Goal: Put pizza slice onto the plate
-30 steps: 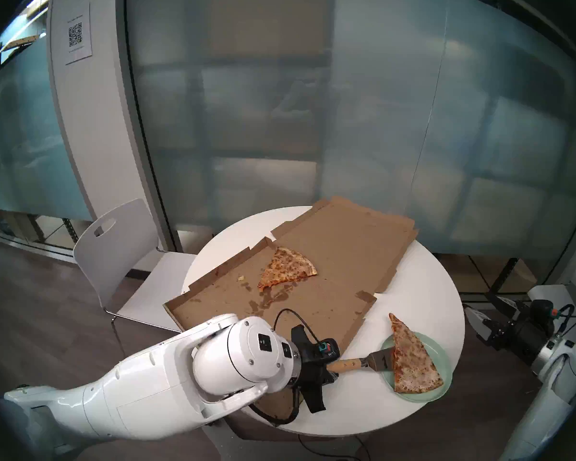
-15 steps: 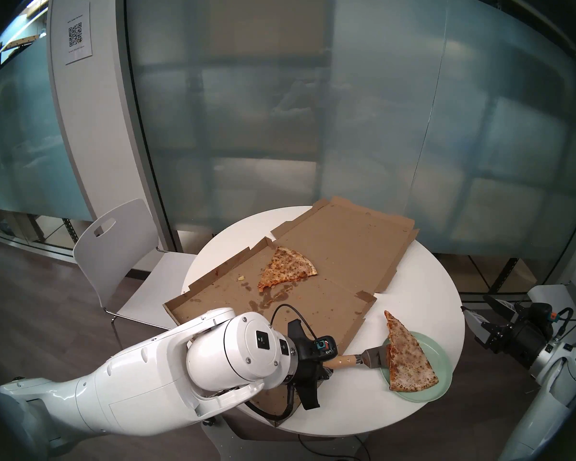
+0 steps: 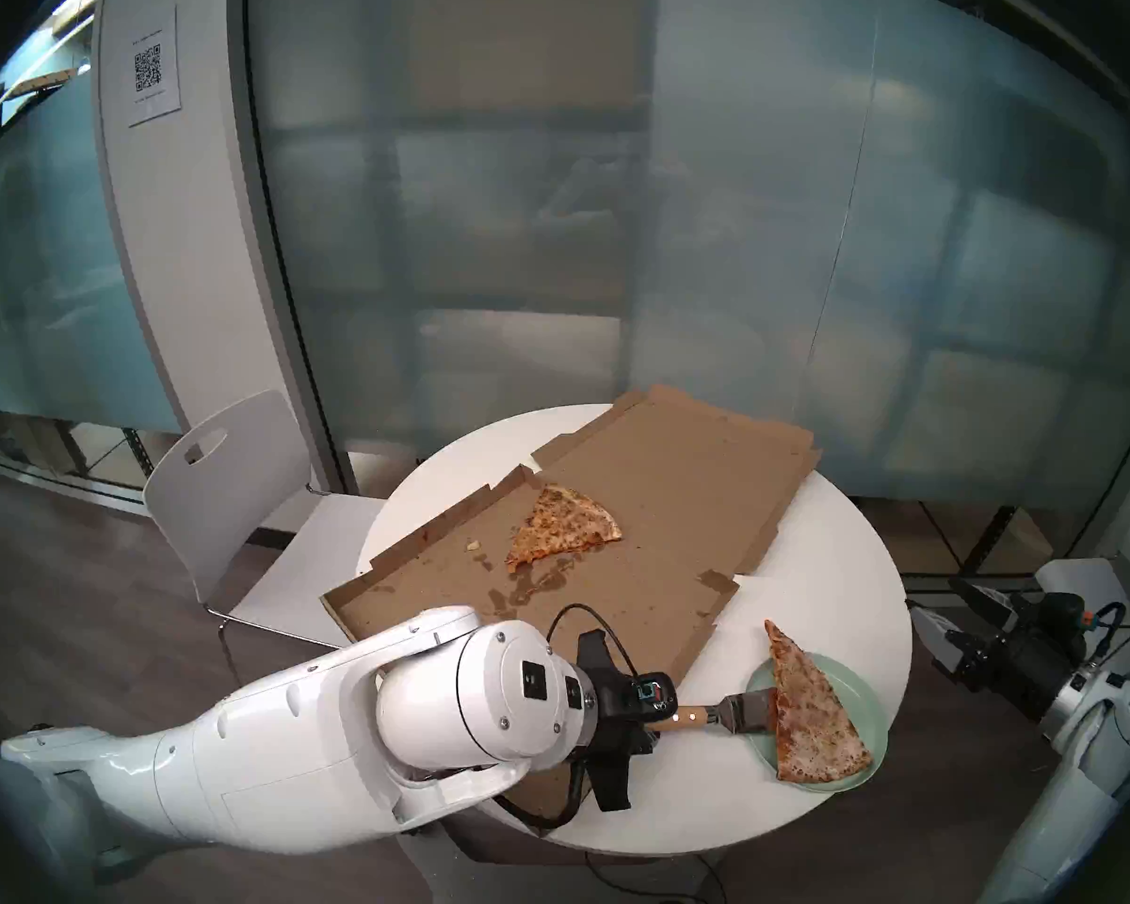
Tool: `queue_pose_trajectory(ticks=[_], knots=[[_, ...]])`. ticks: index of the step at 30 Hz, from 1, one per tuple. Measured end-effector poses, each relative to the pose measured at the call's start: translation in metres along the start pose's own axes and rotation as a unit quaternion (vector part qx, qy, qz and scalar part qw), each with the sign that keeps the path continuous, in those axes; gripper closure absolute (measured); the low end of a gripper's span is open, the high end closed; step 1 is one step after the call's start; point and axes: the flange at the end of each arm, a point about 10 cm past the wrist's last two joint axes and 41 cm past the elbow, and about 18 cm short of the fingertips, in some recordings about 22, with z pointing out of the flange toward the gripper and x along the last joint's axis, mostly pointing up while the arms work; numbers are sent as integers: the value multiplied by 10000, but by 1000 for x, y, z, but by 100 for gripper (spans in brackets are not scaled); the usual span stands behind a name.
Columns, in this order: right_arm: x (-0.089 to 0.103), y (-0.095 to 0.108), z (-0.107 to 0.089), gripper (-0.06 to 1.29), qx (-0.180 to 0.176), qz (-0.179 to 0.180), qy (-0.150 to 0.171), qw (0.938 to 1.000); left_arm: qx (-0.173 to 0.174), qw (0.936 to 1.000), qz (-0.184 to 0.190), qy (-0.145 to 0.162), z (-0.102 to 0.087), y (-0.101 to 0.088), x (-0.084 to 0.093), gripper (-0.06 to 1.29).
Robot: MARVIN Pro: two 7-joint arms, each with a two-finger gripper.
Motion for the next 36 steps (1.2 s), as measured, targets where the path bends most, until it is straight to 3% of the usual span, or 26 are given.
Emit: queue_pose_trajectory(ticks=[18, 36], knots=[[0, -2, 5, -1, 64, 10, 10, 10000, 170, 9984, 539, -75, -9, -7, 11, 95], [1, -3, 8, -1, 89, 29, 14, 10000, 491, 9929, 1012, -385, -12, -13, 3, 95]])
